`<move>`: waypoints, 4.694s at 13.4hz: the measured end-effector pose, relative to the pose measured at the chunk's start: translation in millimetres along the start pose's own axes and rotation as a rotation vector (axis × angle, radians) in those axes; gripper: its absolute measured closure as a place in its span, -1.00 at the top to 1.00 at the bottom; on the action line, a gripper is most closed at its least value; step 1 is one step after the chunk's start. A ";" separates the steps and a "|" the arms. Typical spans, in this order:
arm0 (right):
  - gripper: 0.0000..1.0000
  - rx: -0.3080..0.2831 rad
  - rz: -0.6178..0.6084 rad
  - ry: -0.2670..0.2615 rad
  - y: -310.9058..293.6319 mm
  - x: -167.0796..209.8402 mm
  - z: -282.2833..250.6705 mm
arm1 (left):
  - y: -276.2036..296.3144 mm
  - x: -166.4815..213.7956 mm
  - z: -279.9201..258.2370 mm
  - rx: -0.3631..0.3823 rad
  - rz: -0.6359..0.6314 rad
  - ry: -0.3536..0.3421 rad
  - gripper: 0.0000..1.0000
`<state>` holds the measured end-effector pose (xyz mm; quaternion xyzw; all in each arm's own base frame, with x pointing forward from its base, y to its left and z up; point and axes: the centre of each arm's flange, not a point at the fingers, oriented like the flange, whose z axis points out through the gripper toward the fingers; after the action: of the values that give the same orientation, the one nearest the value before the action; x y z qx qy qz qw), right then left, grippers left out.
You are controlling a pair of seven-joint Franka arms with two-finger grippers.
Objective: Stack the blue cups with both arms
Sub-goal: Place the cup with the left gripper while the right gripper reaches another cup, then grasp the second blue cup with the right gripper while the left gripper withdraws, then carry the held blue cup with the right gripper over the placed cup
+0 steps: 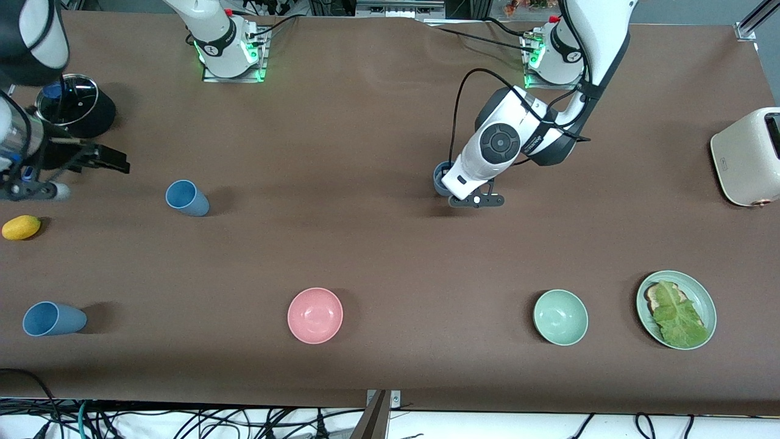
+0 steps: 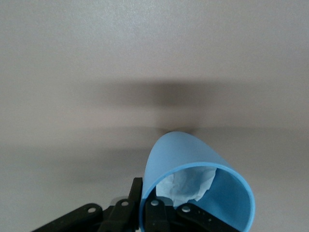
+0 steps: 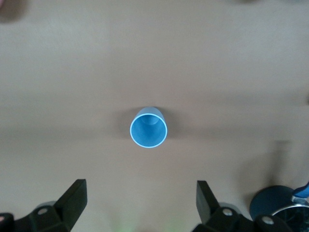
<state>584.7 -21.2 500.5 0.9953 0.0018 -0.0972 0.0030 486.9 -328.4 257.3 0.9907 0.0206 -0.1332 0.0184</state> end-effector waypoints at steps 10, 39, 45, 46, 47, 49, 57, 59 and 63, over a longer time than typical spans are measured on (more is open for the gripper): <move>1.00 -0.010 -0.046 0.041 62.2 16.2 186.9 | -5.7 5.0 -1.5 0.003 0.018 -0.004 -0.04; -0.89 0.008 -0.093 -0.011 29.5 15.9 250.1 | -183.9 -20.9 -323.0 0.005 0.136 0.110 1.00; -0.89 0.023 -0.127 -0.006 -49.8 31.3 216.4 | -252.5 -19.9 -322.5 0.000 0.166 0.122 1.00; -0.89 0.028 -0.105 -0.005 -79.1 34.0 201.7 | -252.6 -24.4 -322.0 0.000 0.169 0.126 1.00; -0.89 0.036 -0.074 0.004 -114.6 34.7 184.8 | -251.1 -28.1 -323.7 0.000 0.173 0.131 1.00; -0.89 0.060 -0.005 0.043 -198.8 26.5 151.1 | -248.8 -30.0 -326.3 0.000 0.177 0.137 1.00; -0.89 0.159 0.194 0.101 -464.3 -37.8 114.5 | -299.4 -21.4 -332.9 -0.019 0.088 0.148 1.00; -0.89 0.186 0.221 0.105 -505.9 -48.1 114.0 | -298.9 -19.3 -334.1 -0.018 0.089 0.151 1.00; -0.89 0.236 0.226 0.102 -566.9 -66.1 115.2 | -297.0 -17.8 -333.2 -0.018 0.092 0.149 1.00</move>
<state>495.3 544.8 397.1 0.9862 -0.1215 -0.0451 -0.1031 543.9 -18.6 574.0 0.9976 -0.0224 -0.0580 0.0315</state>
